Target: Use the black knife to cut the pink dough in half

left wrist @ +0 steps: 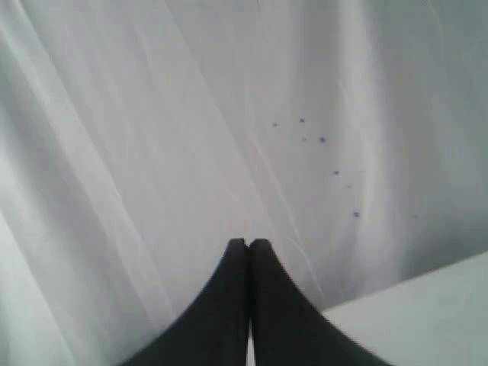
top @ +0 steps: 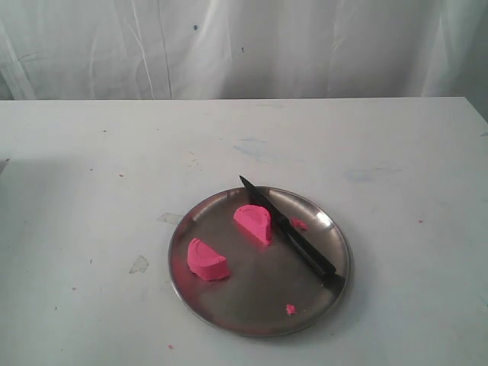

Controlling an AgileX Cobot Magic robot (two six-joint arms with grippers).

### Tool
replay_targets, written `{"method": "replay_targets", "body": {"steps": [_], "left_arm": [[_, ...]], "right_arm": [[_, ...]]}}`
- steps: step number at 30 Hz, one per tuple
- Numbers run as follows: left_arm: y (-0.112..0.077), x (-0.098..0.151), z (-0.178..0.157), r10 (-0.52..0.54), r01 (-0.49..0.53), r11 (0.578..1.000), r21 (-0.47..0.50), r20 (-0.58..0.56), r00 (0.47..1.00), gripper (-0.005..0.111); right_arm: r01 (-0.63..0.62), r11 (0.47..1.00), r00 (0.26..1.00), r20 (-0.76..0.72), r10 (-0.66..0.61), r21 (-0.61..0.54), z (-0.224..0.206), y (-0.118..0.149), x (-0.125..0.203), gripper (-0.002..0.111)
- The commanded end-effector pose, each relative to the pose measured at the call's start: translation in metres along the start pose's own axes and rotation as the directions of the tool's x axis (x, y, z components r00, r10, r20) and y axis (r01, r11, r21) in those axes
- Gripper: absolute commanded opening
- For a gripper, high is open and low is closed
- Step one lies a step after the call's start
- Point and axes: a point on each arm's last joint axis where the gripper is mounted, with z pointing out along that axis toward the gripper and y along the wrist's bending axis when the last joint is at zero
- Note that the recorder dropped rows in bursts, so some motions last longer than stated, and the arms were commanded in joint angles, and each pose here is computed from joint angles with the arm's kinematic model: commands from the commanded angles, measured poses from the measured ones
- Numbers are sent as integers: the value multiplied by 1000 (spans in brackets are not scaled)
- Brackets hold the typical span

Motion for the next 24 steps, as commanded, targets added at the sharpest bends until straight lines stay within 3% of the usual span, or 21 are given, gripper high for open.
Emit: {"method": "replay_targets", "body": {"steps": [1,5,9,12,18,20,24], "left_arm": [[-28,42,-10,-120,143,978,150,-153,981,0],[-41,87,-14,-117,175,973,152,-329,937,0],[-51,126,-23,-173,258,960,110,-493,853,0],[-56,130,-28,-98,238,951,196,-539,836,0],[-59,126,-28,-67,238,924,299,-487,871,0],[-58,129,-29,-80,255,929,270,-525,847,0],[-49,146,-38,-168,298,952,67,-701,693,0]], "right_arm": [[-4,1000,1000,9,4,2,0,0,0,0],[-4,1000,1000,9,4,2,0,0,0,0],[-4,1000,1000,9,4,2,0,0,0,0],[-4,1000,1000,9,4,2,0,0,0,0],[-4,1000,1000,7,4,2,0,0,0,0],[-4,1000,1000,7,4,2,0,0,0,0],[-4,1000,1000,7,4,2,0,0,0,0]]}}
